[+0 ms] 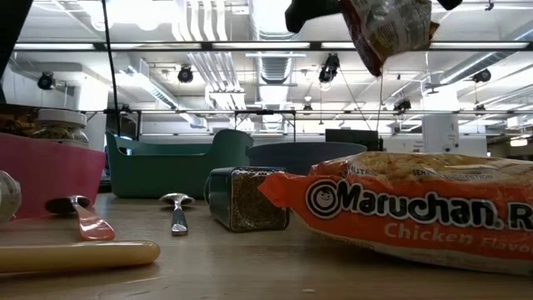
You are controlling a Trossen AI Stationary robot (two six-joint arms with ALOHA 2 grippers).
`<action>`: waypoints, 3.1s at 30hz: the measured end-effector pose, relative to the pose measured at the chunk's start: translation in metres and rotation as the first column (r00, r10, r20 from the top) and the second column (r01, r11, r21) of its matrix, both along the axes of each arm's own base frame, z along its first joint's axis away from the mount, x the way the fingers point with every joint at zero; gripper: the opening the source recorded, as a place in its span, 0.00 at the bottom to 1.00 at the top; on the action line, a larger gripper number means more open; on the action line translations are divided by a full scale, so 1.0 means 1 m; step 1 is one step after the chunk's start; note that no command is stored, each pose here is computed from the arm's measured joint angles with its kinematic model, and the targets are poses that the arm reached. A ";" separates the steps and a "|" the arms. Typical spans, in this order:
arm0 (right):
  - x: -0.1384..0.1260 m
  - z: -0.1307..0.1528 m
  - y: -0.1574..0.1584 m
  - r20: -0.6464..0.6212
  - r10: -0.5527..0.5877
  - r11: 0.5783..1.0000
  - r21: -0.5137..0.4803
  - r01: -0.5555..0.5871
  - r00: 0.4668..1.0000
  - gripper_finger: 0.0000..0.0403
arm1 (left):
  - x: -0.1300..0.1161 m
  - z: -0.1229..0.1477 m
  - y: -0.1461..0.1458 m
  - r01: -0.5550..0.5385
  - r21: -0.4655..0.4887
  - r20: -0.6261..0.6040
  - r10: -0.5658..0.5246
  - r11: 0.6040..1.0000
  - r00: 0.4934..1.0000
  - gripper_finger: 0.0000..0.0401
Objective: Pick & Place Food Item
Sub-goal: Put the red noodle pack into the green bin
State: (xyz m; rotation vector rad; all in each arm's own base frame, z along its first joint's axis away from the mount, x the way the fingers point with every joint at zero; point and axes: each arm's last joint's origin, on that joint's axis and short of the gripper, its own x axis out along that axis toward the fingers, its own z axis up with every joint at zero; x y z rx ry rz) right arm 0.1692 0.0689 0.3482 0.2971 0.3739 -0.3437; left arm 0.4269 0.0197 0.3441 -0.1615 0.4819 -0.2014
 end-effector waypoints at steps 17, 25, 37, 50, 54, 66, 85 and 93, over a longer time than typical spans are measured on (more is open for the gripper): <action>0.008 0.004 0.003 0.046 0.026 1.000 -0.016 -0.026 0.999 0.02 | 0.002 -0.003 -0.001 0.024 -0.012 -0.008 -0.024 1.000 1.000 0.62; 0.008 0.004 0.004 0.046 0.039 0.999 -0.010 -0.039 0.998 0.02 | 0.002 -0.003 -0.001 0.024 -0.009 -0.002 -0.024 1.000 1.000 0.33; 0.008 0.004 0.004 0.047 0.037 0.999 0.000 -0.037 0.998 0.02 | 0.002 -0.003 0.001 0.005 0.000 -0.002 -0.005 1.000 1.000 0.02; 0.009 0.003 0.003 0.058 0.024 0.996 0.090 -0.029 0.998 0.06 | -0.004 -0.005 0.001 -0.016 -0.026 -0.075 0.014 1.000 0.997 0.01; 0.010 0.002 0.004 0.056 0.014 0.996 0.092 -0.019 0.998 0.21 | -0.007 -0.007 0.001 -0.026 -0.027 -0.127 0.023 0.999 0.992 0.01; 0.020 -0.003 -0.003 0.065 -0.166 0.986 0.000 0.167 0.984 0.65 | -0.052 0.023 0.014 -0.276 0.119 -0.207 0.296 0.954 0.932 0.01; 0.025 -0.004 -0.014 0.067 -0.242 0.970 -0.010 0.243 0.968 0.77 | -0.145 0.013 0.066 -0.708 0.579 -0.305 0.913 0.404 0.272 0.01; 0.025 -0.004 -0.014 0.064 -0.231 0.973 0.003 0.232 0.971 0.77 | -0.152 -0.037 0.074 -0.674 0.638 -0.367 0.917 0.372 0.159 0.01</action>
